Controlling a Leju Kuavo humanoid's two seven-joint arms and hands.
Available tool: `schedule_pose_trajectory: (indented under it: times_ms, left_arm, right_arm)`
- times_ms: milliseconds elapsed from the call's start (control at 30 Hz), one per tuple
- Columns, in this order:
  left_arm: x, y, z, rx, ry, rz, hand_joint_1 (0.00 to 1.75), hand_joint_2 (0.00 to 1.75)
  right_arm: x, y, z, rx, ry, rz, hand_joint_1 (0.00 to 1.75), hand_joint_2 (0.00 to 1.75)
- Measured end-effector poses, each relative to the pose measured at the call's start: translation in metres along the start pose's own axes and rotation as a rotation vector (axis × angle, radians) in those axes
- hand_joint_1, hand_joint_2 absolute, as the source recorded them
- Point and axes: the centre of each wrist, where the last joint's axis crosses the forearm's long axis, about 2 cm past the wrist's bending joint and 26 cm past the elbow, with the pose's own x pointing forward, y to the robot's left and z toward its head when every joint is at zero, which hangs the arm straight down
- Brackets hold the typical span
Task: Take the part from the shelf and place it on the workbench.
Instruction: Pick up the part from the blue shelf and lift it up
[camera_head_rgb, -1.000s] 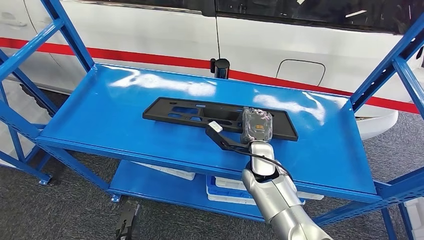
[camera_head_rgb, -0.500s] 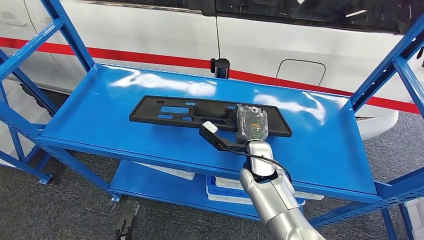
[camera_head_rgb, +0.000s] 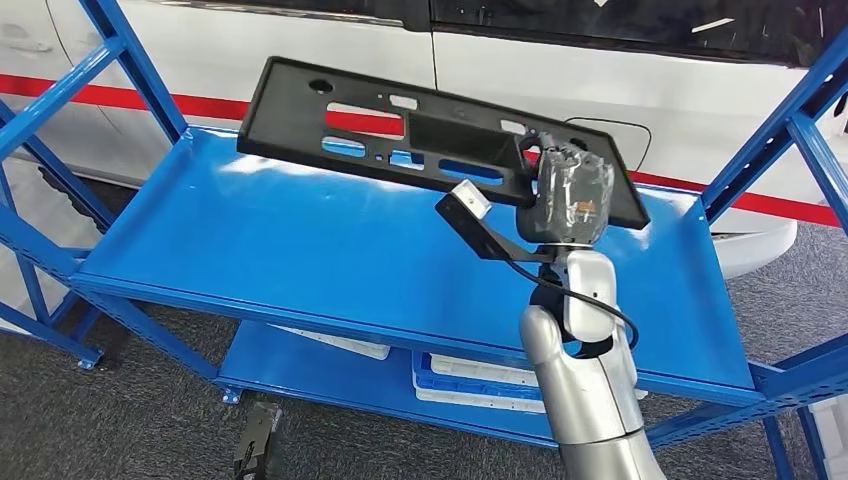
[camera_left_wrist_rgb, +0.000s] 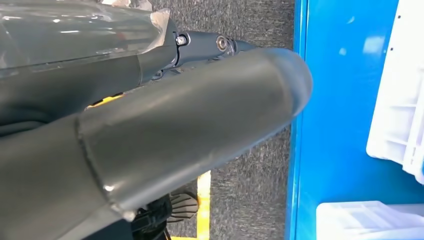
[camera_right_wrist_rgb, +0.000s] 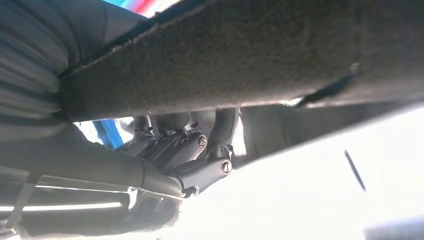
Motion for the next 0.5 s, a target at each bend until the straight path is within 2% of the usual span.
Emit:
schedule_pose_trajectory:
  times_ms: [33, 167, 300, 500]
  left_arm:
    - [0.0, 0.0, 0.0, -0.012, 0.007, 0.001, 0.0, 0.0]
    - [-0.001, -0.001, 0.0, -0.053, 0.014, -0.02, 0.0, 1.75]
    - [0.0, -0.003, 0.001, -0.052, -0.001, -0.05, 0.0, 1.75]
    - [0.001, -0.005, 0.001, -0.013, -0.01, -0.097, 0.0, 1.75]
  right_arm:
    - [-0.001, -0.011, -0.004, -0.042, -0.006, -0.007, 1.75, 1.75]
    - [-0.007, -0.05, -0.018, -0.191, -0.028, -0.054, 1.75, 1.75]
    - [-0.012, -0.071, -0.022, -0.271, -0.048, -0.081, 1.75, 1.75]
    - [-0.019, -0.08, -0.025, -0.314, -0.06, -0.152, 1.75, 1.75]
